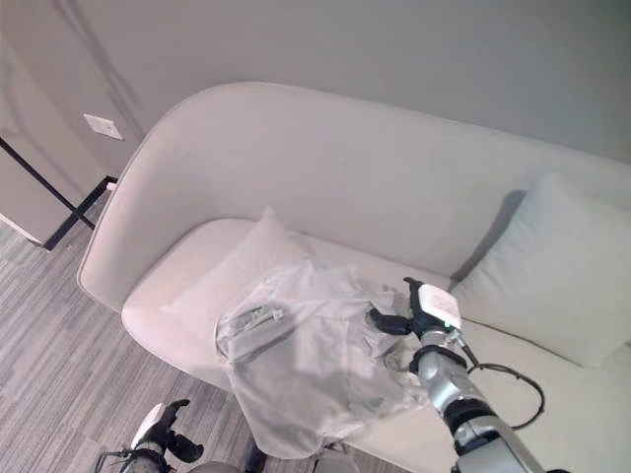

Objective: Hang the clothes on the sofa on the clothes rack.

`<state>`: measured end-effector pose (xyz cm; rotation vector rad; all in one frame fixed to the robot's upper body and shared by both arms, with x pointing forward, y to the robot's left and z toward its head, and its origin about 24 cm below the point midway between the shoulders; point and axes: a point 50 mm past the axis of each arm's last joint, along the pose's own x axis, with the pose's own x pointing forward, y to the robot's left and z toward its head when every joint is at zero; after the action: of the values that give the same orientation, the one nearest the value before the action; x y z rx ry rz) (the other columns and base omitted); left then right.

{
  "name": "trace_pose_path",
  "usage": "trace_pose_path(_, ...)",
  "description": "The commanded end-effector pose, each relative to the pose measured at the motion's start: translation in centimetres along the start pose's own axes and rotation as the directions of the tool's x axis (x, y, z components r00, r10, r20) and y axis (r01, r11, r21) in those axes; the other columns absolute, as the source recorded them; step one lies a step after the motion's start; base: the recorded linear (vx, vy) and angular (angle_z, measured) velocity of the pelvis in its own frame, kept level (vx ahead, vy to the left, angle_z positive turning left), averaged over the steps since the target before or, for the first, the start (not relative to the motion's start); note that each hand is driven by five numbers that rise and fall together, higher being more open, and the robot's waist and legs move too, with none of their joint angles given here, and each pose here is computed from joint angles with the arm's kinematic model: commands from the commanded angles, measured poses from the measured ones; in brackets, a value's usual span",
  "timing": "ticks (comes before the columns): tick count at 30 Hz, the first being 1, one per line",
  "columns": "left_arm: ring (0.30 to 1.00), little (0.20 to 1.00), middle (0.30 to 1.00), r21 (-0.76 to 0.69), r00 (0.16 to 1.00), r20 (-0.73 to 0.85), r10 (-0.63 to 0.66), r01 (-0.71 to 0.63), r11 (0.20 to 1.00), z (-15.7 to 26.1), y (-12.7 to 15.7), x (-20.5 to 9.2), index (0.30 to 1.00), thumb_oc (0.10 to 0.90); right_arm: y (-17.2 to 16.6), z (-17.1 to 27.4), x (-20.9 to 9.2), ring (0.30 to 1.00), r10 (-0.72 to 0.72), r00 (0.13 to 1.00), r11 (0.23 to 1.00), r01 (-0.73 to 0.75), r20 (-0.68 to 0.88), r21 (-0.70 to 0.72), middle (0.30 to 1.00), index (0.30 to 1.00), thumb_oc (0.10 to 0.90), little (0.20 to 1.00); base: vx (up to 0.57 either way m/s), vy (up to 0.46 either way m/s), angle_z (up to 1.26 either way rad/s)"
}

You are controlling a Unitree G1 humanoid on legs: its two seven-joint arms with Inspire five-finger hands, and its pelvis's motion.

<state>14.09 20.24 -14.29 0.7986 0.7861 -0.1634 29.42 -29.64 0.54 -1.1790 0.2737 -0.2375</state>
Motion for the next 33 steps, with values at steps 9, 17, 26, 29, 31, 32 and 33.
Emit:
trace_pose_path(9,0.9,0.9,0.9,0.03,0.982,0.123,0.142,-0.147,0.989,2.6,2.2,1.0,0.9,0.8,-10.3,6.9,4.6,0.9,-0.399,0.909,0.884,0.347,0.12,0.313,0.9,0.9,0.8,0.9,-0.04,-0.019,0.19)
trace_pose_path(17,0.9,0.9,0.9,0.021,0.979,0.171,0.109,-0.114,0.993,3.9,1.5,1.1,0.9,0.8,-7.9,10.6,3.9,0.808,-0.301,0.933,0.826,0.152,0.197,0.542,0.808,0.808,0.739,0.808,0.0,-0.005,0.02)
trace_pose_path(26,0.9,0.9,0.9,0.012,0.98,0.145,0.134,-0.137,0.99,3.8,2.2,1.4,0.9,0.8,-2.6,10.2,2.6,0.3,-0.124,0.983,0.795,0.016,0.137,0.607,0.3,0.3,0.4,0.3,0.0,0.0,0.0)
trace_pose_path(29,0.9,0.9,0.9,0.011,0.981,0.13,0.145,-0.148,0.989,3.6,2.2,1.4,0.9,0.8,-2.7,9.5,2.3,0.3,-0.145,0.982,0.799,0.044,0.121,0.599,0.3,0.3,0.4,0.3,0.01,0.007,-0.06)
trace_pose_path(31,0.9,0.9,0.9,0.014,0.985,0.095,0.147,-0.149,0.989,2.7,2.0,1.1,0.9,0.8,-3.8,6.7,1.9,0.3,-0.222,0.974,0.815,0.157,0.051,0.558,0.3,0.3,0.4,0.3,0.06,0.041,-0.05)
trace_pose_path(32,0.9,0.9,0.9,0.014,0.985,0.095,0.146,-0.148,0.989,2.7,2.0,1.1,0.9,0.8,-3.8,6.7,1.8,0.3,-0.222,0.974,0.815,0.157,0.05,0.557,0.3,0.3,0.4,0.3,0.05,0.037,-0.01)
trace_pose_path(33,0.9,0.9,0.9,0.021,0.986,0.094,0.141,-0.144,0.989,2.6,1.8,1.1,0.9,0.8,-4.1,5.9,1.8,0.3,-0.24,0.97,0.823,0.187,0.031,0.537,0.3,0.3,0.4,0.3,0.02,0.029,-0.13)
